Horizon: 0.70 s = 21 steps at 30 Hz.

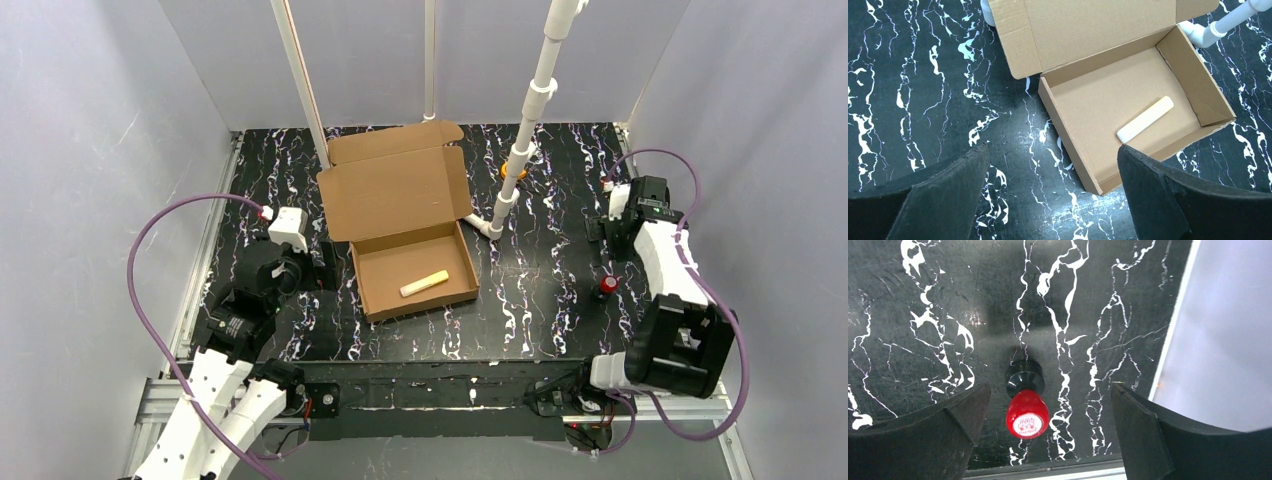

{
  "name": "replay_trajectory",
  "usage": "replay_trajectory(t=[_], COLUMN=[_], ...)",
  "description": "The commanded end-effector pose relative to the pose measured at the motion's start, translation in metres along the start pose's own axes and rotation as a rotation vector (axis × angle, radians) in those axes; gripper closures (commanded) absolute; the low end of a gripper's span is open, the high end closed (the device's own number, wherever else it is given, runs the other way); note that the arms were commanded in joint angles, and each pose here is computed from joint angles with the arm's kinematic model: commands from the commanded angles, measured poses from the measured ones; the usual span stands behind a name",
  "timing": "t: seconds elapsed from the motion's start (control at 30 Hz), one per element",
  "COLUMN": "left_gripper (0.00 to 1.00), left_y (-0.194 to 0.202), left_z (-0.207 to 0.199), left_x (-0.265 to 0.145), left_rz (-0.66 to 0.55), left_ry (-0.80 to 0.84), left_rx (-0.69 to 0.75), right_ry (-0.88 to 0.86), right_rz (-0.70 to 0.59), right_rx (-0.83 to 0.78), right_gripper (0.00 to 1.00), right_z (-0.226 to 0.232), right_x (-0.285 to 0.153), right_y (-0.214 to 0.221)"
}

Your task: Fold the paper box

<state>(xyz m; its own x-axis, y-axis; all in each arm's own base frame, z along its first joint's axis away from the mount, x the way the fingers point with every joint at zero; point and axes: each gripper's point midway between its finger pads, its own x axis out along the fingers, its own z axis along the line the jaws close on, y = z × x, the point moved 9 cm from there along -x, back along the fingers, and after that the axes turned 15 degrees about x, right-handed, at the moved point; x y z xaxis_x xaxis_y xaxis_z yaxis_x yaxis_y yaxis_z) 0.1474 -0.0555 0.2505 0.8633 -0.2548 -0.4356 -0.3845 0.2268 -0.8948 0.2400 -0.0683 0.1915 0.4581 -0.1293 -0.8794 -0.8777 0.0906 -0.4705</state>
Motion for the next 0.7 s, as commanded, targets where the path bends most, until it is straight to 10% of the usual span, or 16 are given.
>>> replay_trajectory(t=[0.0,0.67], left_gripper=[0.00,0.01], left_y=[0.003,-0.020], left_z=[0.004,-0.025], left_x=[0.007,-0.006], left_rz=[0.010,0.035], left_ry=[-0.037,0.154], left_rx=[0.006,-0.366], right_ry=[-0.014,-0.093], right_rz=[-0.022,0.148], right_rx=[0.075,-0.181], right_gripper=[0.02,0.02], right_z=[0.002,0.001], right_x=[0.011,0.029], right_y=[-0.009,0.028])
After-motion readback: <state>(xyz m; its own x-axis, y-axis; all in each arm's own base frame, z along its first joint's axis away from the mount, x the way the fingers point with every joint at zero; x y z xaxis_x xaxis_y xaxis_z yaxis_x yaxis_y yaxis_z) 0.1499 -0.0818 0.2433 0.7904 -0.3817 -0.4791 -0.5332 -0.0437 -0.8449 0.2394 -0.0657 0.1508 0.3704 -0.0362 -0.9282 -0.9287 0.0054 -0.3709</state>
